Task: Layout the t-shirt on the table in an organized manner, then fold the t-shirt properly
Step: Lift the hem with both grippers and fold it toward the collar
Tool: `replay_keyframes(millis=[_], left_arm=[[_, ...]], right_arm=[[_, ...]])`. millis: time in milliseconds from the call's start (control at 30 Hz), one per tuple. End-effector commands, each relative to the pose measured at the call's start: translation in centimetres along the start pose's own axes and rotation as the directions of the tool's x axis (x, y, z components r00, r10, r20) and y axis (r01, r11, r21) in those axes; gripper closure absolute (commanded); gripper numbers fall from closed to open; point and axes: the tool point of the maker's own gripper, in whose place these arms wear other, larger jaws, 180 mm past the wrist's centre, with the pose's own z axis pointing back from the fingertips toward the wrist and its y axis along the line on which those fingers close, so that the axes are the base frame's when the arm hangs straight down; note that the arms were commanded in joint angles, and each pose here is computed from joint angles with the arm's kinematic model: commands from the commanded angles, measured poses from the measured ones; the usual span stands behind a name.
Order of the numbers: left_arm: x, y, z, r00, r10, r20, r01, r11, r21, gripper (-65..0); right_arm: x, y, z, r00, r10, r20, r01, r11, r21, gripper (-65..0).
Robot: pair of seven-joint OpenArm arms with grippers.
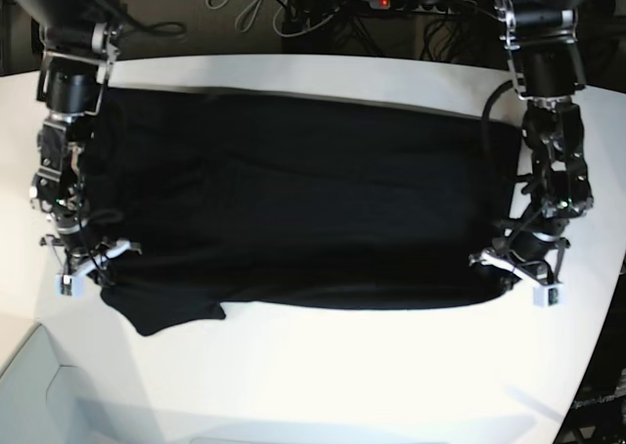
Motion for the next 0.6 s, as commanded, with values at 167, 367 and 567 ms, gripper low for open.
replay_keyframes(millis=[167, 367, 567], left_arm=[[2.2, -0.3, 1.2, 0.996, -0.034, 0.084, 0.034, 0.999, -0.008, -0.1], [0.6, -0.5, 2.6, 0.996, -0.053, 0.067, 0.054, 0.998, -0.011, -0.1], [-0.7, 0.7, 3.9, 0.996, -0.073, 0.043, 0.073, 0.997, 0.011, -0.1]], right_arm=[[2.7, 0.0, 2.1, 0.993, 0.056, 0.102, -0.056, 0.998, -0.003, 0.0], [2.3, 0.5, 3.9, 0.989, 0.092, 0.117, -0.093, 0.996, 0.003, 0.0], [1.4, 1.0, 5.3, 0.987, 0.117, 0.113, -0.119, 0.993, 0.011, 0.0]])
